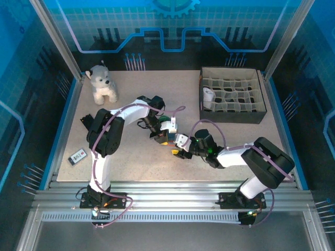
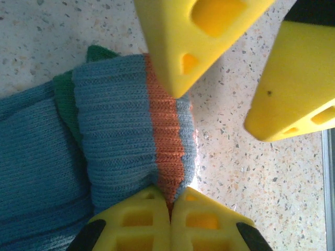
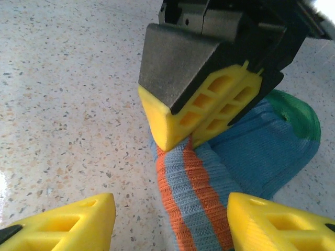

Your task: Roll the socks

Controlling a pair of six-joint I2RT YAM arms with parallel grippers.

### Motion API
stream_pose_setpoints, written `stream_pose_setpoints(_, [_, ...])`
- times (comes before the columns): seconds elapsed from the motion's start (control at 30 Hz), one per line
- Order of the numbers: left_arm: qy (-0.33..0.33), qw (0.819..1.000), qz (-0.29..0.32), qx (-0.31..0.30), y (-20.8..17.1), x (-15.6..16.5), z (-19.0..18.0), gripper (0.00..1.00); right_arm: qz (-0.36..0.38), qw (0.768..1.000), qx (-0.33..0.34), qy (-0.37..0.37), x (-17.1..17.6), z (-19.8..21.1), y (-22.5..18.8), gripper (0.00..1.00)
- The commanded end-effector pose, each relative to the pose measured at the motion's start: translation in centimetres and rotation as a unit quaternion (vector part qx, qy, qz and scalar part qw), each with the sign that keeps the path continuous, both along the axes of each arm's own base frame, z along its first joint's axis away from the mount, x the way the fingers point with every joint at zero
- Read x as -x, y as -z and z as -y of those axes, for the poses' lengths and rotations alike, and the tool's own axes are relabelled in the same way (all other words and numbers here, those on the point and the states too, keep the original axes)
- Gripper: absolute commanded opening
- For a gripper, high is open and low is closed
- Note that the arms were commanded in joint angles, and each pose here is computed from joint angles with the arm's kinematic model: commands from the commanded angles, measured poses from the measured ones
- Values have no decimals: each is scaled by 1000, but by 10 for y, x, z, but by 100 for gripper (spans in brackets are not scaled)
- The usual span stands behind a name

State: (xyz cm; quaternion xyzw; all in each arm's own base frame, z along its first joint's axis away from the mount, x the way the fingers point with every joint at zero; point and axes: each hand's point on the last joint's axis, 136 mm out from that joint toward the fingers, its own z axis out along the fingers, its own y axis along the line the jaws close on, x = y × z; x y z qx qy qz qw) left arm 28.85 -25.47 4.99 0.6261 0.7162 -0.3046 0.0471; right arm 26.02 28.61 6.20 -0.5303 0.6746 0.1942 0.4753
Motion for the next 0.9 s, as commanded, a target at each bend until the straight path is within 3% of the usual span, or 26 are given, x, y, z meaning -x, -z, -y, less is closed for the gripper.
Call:
stream_pose_setpoints(0.0, [1, 999, -40, 7, -2, 9, -2, 0, 30, 999, -17, 5, -11, -3, -6, 60])
stream_pose_setpoints(0.3, [5, 999, -47, 9, -3, 9, -3, 0, 35, 998, -36, 42, -26, 7, -2, 62])
stream_pose_setpoints(0.87, [-2, 999, -51, 20, -8, 5, -4, 0, 3, 1000, -21, -9, -18, -5, 21, 61])
